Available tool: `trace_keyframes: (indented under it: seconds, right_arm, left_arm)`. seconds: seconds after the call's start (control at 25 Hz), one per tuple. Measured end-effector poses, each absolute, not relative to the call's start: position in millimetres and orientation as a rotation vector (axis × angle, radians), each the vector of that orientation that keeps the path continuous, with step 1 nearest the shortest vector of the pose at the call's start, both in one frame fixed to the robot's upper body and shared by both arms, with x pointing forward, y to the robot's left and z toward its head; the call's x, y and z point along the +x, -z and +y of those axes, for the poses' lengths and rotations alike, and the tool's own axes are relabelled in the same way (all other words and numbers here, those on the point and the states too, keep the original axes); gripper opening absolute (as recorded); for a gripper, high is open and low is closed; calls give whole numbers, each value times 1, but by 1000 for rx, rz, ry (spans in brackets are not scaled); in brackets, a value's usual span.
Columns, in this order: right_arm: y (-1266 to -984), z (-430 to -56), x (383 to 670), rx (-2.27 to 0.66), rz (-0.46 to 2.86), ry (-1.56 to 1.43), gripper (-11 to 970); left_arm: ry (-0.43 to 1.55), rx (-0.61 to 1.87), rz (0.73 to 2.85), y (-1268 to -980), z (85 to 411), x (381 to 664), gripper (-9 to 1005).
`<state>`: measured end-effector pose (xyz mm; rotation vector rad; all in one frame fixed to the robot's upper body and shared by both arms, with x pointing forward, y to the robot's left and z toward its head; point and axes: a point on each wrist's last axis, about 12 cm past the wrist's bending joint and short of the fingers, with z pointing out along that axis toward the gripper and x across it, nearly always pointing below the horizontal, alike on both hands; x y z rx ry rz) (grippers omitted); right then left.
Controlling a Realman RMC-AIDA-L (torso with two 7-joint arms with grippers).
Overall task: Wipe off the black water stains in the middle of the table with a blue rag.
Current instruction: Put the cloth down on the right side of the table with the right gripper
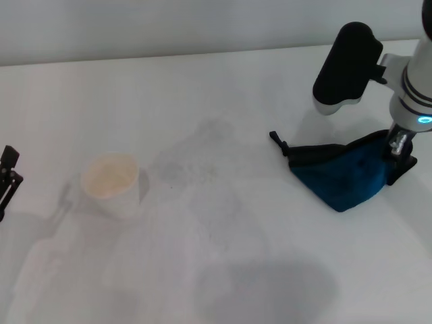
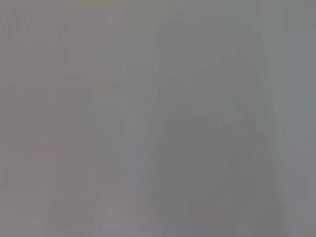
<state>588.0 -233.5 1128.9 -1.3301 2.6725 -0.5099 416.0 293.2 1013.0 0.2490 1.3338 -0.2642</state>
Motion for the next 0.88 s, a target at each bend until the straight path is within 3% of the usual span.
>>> trace_keyframes:
  seconds: [0.88]
  right_arm:
    - [-1124, -243, 592, -1273, 2724, 258, 107]
  left_arm:
    - [270, 262, 1319, -1016, 291, 426, 873]
